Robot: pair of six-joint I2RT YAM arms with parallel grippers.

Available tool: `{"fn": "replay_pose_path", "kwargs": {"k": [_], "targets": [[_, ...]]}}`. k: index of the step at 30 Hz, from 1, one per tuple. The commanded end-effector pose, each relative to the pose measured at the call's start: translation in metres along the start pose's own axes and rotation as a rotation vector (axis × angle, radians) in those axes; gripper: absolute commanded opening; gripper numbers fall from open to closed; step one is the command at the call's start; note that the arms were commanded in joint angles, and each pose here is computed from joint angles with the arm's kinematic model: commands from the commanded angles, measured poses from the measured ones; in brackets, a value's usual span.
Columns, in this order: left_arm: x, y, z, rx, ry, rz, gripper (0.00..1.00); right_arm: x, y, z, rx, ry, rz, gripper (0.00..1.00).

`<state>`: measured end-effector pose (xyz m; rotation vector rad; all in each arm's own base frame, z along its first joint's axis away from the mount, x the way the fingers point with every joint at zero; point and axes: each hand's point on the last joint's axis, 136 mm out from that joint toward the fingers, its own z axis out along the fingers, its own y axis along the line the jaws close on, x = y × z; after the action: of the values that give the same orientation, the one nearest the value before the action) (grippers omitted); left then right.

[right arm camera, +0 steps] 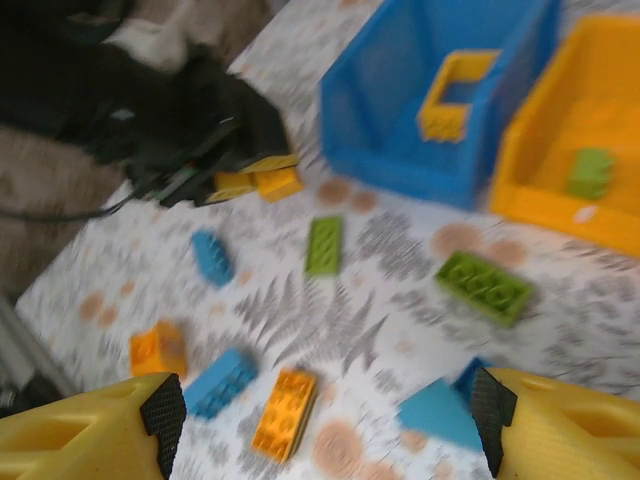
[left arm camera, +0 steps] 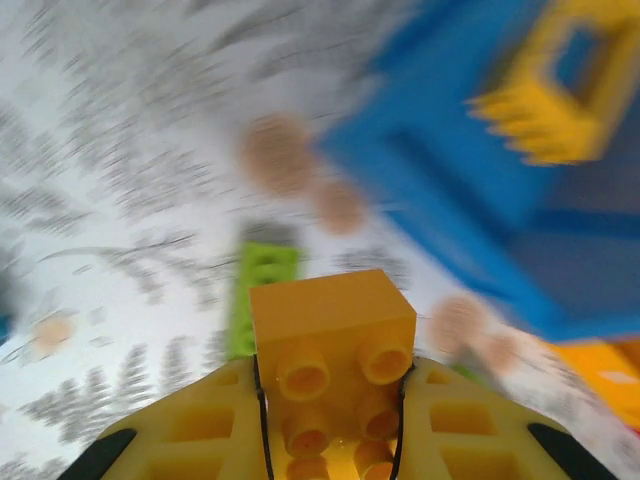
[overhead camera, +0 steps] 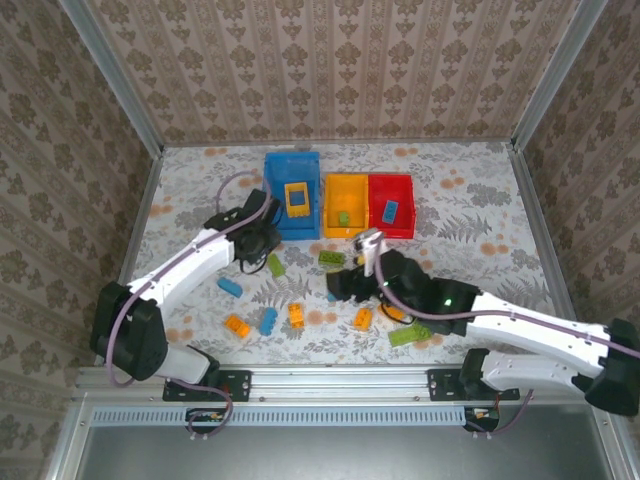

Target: Sort the legos into containers by color

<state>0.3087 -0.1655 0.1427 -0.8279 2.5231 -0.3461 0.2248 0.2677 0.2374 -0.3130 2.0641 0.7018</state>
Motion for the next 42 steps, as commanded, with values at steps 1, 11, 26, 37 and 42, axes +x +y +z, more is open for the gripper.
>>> {"fn": "replay_pose_path", "kwargs": {"k": [1,11,26,37,42], "targets": [[-0.016,-0.012,-0.012,-0.073,-0.093,0.262,0.18,-0.018,-0.022,-0.003,0.037,-0.07,0.119,0.79],[-0.029,-0.085,0.051,-0.088,-0.002,0.449,0.17,-0.031,-0.023,0.002,0.048,-0.068,0.139,0.78],[-0.023,-0.076,0.099,-0.103,0.1,0.437,0.46,-0.013,-0.03,0.006,0.074,-0.009,0.138,0.79],[-0.042,-0.086,0.035,-0.005,0.013,0.386,0.54,0.009,-0.049,0.004,0.168,0.074,0.115,0.78],[-0.027,-0.085,-0.024,0.108,-0.063,0.439,0.6,0.043,-0.06,0.012,0.255,0.219,0.114,0.75]]}}
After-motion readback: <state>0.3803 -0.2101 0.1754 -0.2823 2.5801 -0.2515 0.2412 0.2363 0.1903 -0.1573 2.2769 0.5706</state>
